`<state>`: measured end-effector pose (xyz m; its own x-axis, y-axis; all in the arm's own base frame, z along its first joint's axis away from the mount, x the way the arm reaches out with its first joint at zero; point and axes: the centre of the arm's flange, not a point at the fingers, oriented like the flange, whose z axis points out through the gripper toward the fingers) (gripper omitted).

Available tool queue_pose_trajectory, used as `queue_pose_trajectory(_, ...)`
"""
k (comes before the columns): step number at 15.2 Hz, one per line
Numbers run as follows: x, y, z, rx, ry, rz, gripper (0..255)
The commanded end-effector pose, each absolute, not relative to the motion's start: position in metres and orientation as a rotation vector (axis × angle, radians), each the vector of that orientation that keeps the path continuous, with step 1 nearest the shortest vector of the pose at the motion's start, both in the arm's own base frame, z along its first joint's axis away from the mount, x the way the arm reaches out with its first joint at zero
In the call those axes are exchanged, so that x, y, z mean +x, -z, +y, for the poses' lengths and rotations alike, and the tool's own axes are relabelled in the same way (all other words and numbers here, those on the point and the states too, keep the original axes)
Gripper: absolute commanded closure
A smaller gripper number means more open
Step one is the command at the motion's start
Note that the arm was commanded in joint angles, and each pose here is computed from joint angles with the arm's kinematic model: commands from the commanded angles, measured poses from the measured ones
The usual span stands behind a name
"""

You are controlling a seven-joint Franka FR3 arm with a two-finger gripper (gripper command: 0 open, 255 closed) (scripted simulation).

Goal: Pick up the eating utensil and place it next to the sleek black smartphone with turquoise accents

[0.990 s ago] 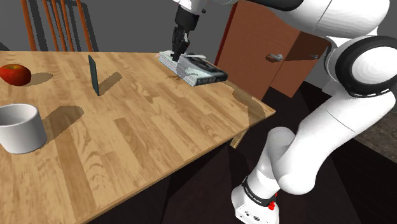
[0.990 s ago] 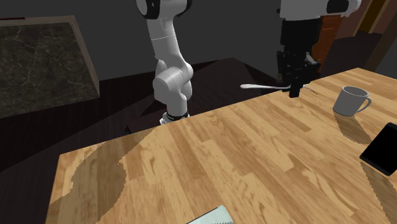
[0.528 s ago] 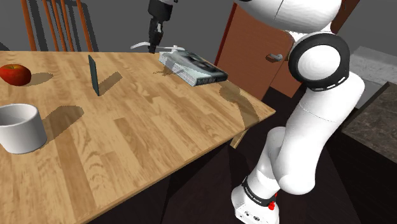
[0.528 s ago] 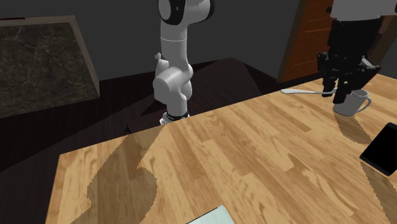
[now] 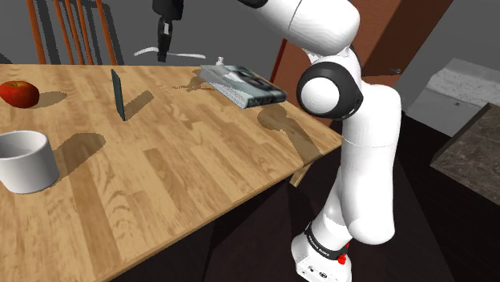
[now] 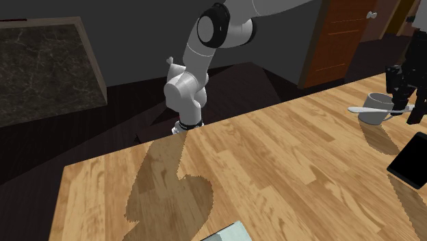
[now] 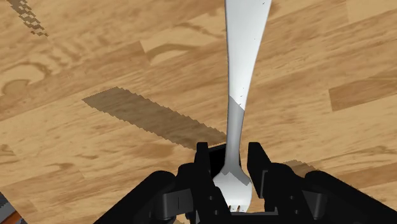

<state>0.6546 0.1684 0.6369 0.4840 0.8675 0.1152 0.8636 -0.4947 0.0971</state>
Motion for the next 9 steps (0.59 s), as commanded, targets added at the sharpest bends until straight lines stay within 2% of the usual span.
queue_pose_trajectory(1, 0.656, -0.629, 0.171, 2.683, -0.233, 1.566, 255)
queue_pose_trajectory(9, 0.656, -0.586, 0.171, 2.683, -0.233, 1.566, 255)
